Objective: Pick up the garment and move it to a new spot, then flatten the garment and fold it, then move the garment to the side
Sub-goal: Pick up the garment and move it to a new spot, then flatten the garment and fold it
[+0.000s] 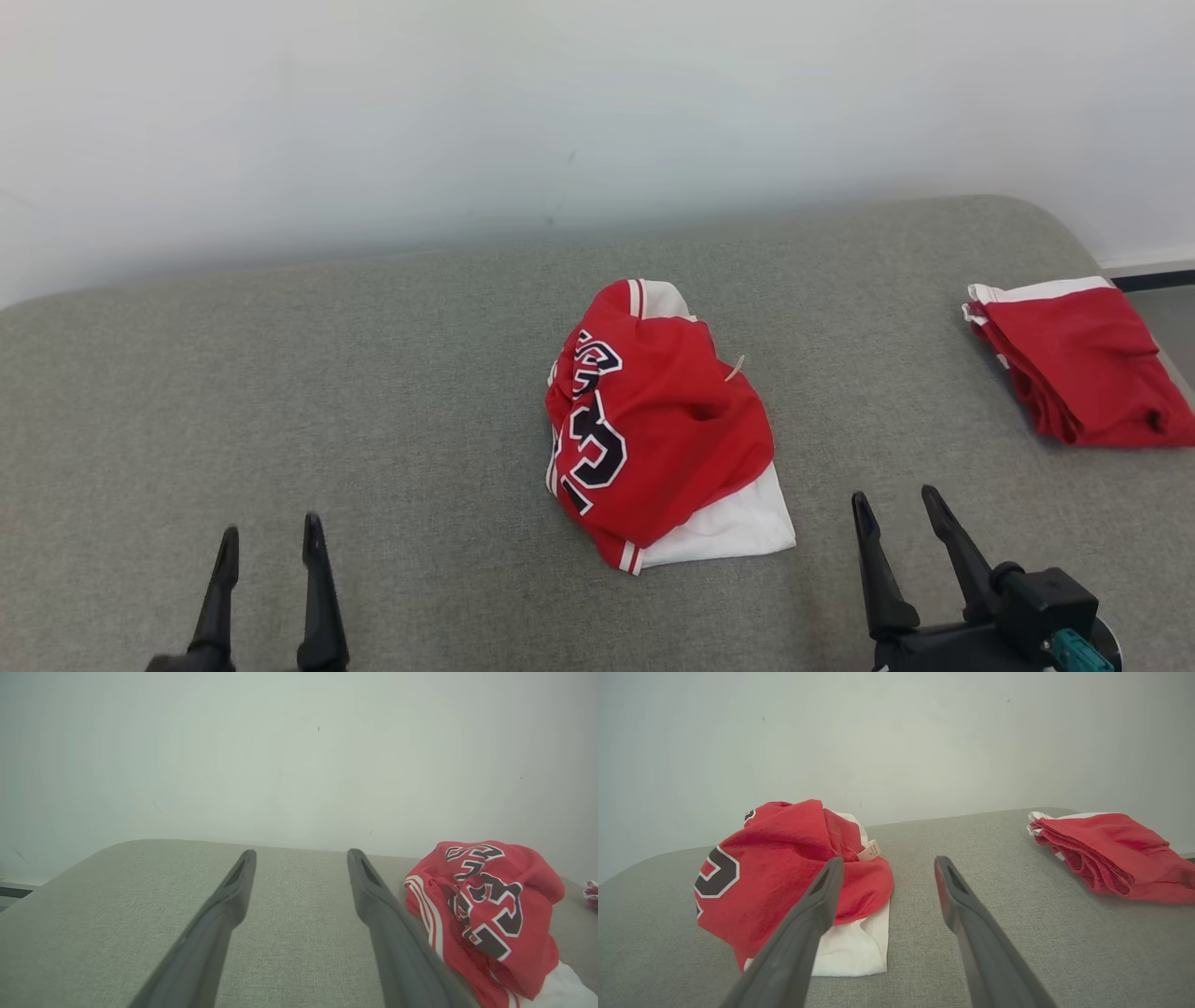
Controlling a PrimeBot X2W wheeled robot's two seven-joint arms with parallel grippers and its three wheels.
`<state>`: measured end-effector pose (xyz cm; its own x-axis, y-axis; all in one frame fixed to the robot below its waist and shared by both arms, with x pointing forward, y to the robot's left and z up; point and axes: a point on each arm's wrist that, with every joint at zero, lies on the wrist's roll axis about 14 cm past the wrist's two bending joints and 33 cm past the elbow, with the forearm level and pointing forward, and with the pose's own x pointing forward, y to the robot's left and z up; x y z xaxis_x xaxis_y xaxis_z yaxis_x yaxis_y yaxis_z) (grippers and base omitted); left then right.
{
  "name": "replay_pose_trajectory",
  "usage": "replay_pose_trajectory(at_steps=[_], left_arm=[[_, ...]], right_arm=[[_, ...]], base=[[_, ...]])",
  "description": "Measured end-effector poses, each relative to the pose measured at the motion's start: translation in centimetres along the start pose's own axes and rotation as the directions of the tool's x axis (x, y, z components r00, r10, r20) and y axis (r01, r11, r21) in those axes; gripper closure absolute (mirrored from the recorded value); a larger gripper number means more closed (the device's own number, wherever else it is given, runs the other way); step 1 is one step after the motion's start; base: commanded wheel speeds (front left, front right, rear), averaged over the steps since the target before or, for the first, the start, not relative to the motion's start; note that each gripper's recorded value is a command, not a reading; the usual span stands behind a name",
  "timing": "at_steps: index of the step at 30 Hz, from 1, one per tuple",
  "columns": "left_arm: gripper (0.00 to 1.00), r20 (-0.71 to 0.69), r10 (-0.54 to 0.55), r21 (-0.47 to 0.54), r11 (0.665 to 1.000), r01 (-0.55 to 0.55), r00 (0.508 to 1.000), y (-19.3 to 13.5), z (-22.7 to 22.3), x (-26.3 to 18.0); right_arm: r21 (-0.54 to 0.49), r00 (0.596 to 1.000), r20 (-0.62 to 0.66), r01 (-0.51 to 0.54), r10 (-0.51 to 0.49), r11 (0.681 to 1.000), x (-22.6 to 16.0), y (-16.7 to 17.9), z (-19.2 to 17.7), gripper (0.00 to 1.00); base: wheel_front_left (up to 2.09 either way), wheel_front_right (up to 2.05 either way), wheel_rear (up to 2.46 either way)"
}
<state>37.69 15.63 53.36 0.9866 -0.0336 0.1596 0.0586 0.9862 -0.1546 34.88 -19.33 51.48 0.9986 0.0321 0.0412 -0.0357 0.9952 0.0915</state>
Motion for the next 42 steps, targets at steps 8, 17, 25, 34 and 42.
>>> replay_pose_trajectory(at_steps=[8,17,25,34,42], left_arm=[[0.00,-0.079,0.014,0.090,0.996,-0.007,0.997,2.3,-2.0,-2.6],[0.00,-0.128,0.023,0.101,0.995,-0.010,0.992,3.1,-3.4,-3.5],[0.00,-0.152,0.016,0.091,0.996,-0.002,0.988,2.9,-4.2,-3.5],[0.00,-0.164,0.012,0.084,0.996,0.001,0.986,2.8,-4.6,-3.4],[0.00,-0.166,0.009,0.086,0.996,0.005,0.986,2.8,-4.7,-3.4]], right_arm=[[-0.006,0.999,-0.044,0.030,-0.030,1.000,-1.1,-0.9,-1.6,0.00],[-0.020,0.997,-0.068,0.039,-0.041,0.999,-1.5,-1.4,-2.4,0.00],[-0.015,0.996,-0.077,0.033,-0.034,0.999,-1.3,-1.0,-2.7,0.00],[-0.013,0.996,-0.078,0.032,-0.033,0.999,-1.2,-0.9,-2.8,0.00],[-0.008,0.997,-0.077,0.025,-0.025,1.000,-1.2,-0.6,-2.7,0.00]], base=[[0.00,0.00,0.00],[0.00,0.00,0.00],[0.00,0.00,0.00],[0.00,0.00,0.00],[0.00,0.00,0.00]])
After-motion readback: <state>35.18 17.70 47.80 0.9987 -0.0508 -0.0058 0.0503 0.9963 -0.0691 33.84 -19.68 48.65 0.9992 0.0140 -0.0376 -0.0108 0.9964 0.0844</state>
